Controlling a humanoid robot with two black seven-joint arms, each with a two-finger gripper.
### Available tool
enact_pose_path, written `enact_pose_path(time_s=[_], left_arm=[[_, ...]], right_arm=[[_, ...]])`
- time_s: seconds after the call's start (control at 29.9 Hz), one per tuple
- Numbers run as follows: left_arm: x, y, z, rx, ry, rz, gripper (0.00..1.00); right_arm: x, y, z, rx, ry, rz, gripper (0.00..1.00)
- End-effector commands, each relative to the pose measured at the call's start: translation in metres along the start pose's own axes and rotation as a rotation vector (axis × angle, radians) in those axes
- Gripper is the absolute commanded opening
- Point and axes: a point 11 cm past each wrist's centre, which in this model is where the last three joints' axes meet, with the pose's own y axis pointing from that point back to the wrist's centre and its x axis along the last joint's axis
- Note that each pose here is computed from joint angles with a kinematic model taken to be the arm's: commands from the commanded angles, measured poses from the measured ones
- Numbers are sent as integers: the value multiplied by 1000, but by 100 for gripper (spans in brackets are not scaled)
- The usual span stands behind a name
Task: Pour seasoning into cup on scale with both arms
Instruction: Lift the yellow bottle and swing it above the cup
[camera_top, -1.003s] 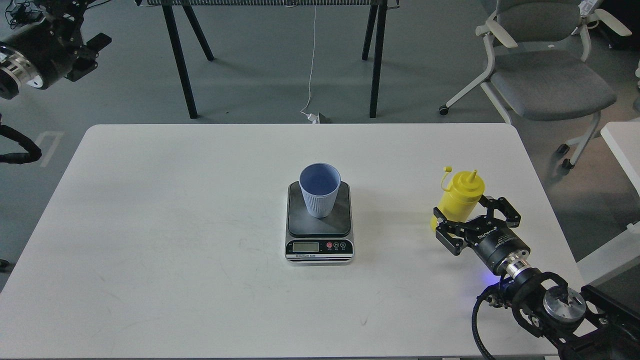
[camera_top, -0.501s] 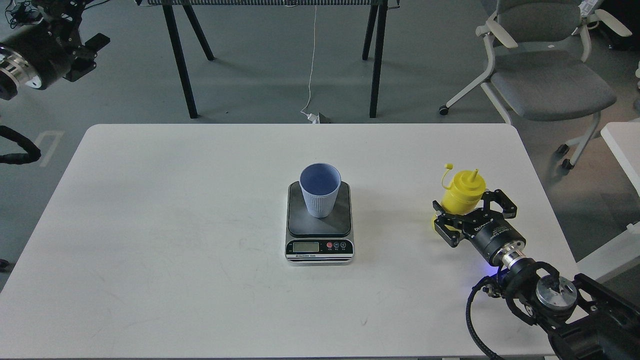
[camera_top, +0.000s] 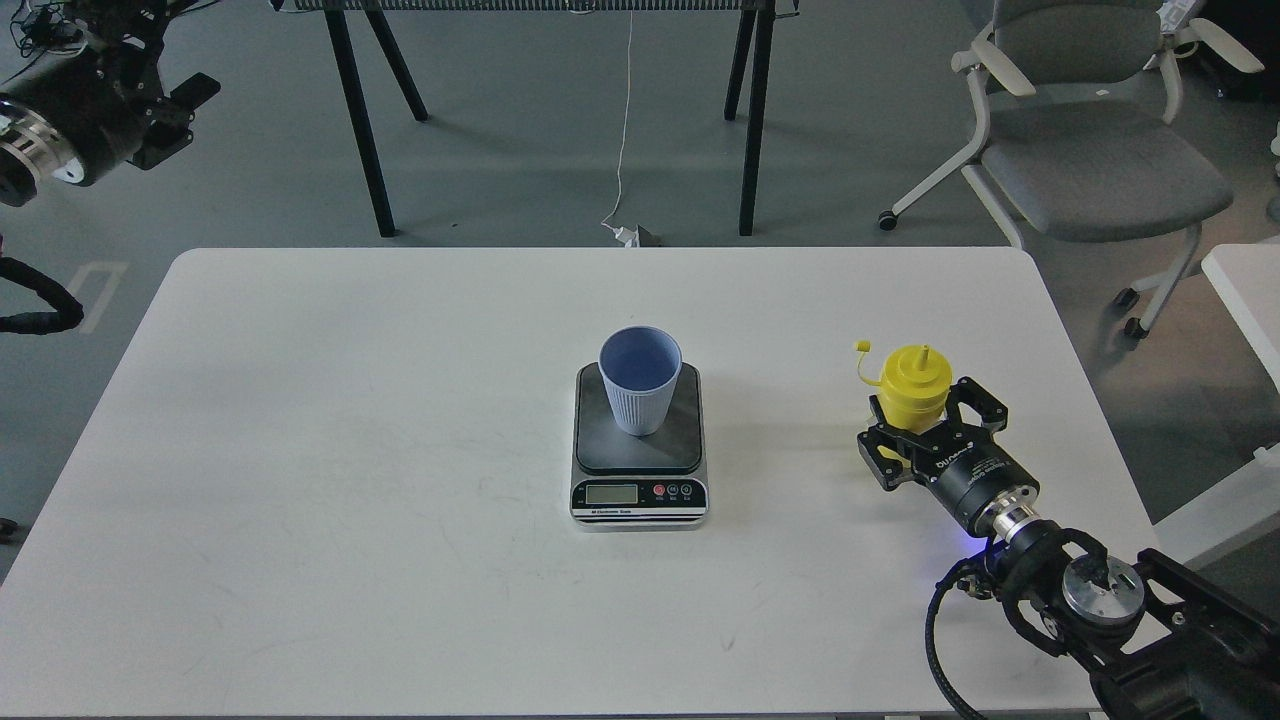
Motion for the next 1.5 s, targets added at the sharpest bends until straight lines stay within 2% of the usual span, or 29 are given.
enact_pose_path(time_s=[0.0,0.23,0.37,0.5,0.67,0.87,1.17,1.47], left_arm=[[-1,0,0,-1,1,-1,99],[-1,-2,4,-20,15,6,99],[-2,-4,6,-28,21,4,99],[-2,-4,9,-42,30,9,99],[2,-3,10,-44,31,17,99],[2,0,4,-48,54,29,99],[0,-2,5,-55,61,27,99],[0,1,0,-53,85,36,99]], right_arm=[[-45,-6,-50,34,111,-82,2],[-197,-38,-133,27,662,-272,2],[-257,-67,-120,-60,1007,-258,2],[-293,-87,-108,-98,1326,-200,2],[-315,-107,-91,-62,1652,-126,2],[-327,-131,-49,-148,1893,-145,2],[-310,-169,38,-295,2136,-235,2],[-286,-181,84,-409,2321,-269,2]])
